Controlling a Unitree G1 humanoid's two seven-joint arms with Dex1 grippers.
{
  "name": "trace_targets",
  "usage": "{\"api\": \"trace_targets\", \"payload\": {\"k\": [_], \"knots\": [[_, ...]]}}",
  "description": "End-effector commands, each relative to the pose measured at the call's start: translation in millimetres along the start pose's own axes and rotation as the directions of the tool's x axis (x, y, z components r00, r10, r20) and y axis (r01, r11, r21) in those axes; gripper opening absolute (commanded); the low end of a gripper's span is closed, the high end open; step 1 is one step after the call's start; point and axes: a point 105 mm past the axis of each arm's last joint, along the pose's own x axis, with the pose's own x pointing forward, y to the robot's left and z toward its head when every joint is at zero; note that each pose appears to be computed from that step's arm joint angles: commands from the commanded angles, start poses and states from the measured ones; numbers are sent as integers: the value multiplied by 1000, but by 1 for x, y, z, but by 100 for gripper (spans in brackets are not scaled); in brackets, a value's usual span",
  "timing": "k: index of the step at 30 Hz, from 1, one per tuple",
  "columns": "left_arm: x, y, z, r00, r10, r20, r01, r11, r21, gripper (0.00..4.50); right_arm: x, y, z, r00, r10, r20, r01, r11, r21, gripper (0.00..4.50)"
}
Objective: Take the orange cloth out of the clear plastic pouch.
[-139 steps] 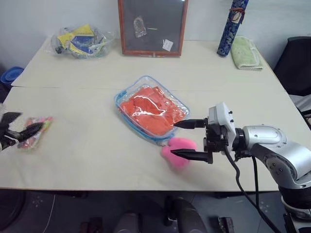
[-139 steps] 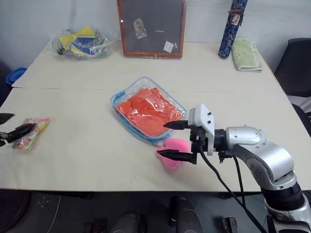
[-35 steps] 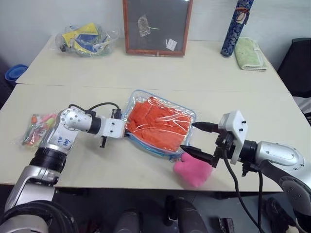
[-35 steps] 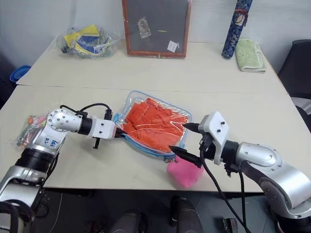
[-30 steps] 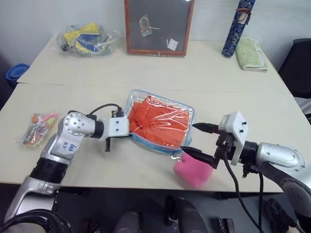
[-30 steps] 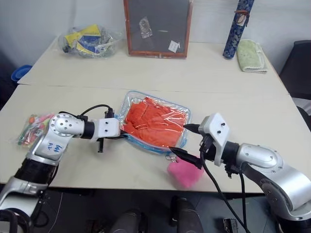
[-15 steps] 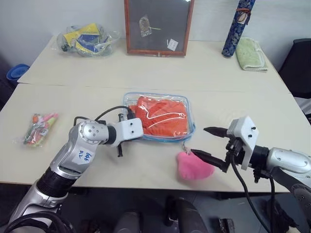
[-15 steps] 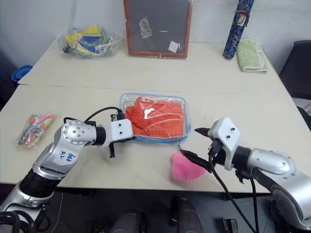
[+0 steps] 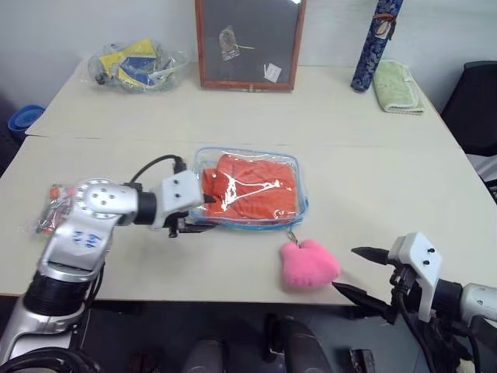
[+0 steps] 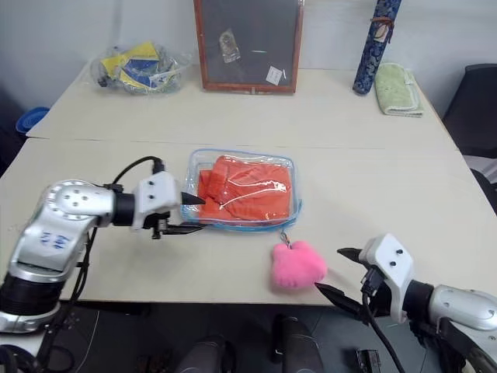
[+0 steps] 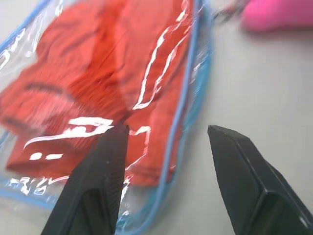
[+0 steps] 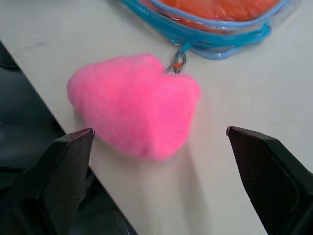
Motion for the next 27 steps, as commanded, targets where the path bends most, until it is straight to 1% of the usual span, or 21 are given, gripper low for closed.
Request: {"api": "trace_targets", "payload": {"k": [1, 2, 6, 9, 13, 15, 18, 22, 25, 27], "knots": [[-17, -8, 6, 994, -97, 50, 96, 995, 24, 267, 14, 11, 1, 995, 89, 41, -90, 996, 13, 412], [-18, -7, 5, 993, -103, 51, 102, 995, 19, 267, 18, 10, 0, 994, 97, 47, -98, 995, 22, 389], [-22, -2, 15, 989, -103, 106, 103, 995, 9, 267, 33, 13, -6, 989, 140, 51, -143, 989, 39, 251], [-23, -2, 20, 986, -104, 129, 103, 995, 11, 267, 37, 15, -8, 985, 160, 56, -162, 986, 37, 145], [-22, -5, 22, 984, -116, 136, 115, 993, 18, 267, 39, 19, 6, 973, 194, 122, -200, 979, 38, 7], [-18, -6, 25, 981, -125, 148, 123, 992, 22, 267, 46, 18, 19, 965, 202, 168, -213, 976, 46, 3], [-10, -6, 27, 978, -141, 155, 136, 990, 43, 267, 61, 16, 27, 961, 212, 177, -221, 975, 33, 3], [3, -6, 32, 970, -171, 174, 163, 985, 60, 267, 79, 10, 19, 974, 195, 115, -198, 980, 13, 3], [18, -6, 32, 963, -202, 176, 190, 978, 83, 267, 84, 12, 13, 973, 204, 105, -209, 977, 42, 3], [30, -7, 32, 958, -231, 173, 214, 971, 108, 267, 87, 16, 10, 970, 221, 103, -229, 970, 75, 48]]}}
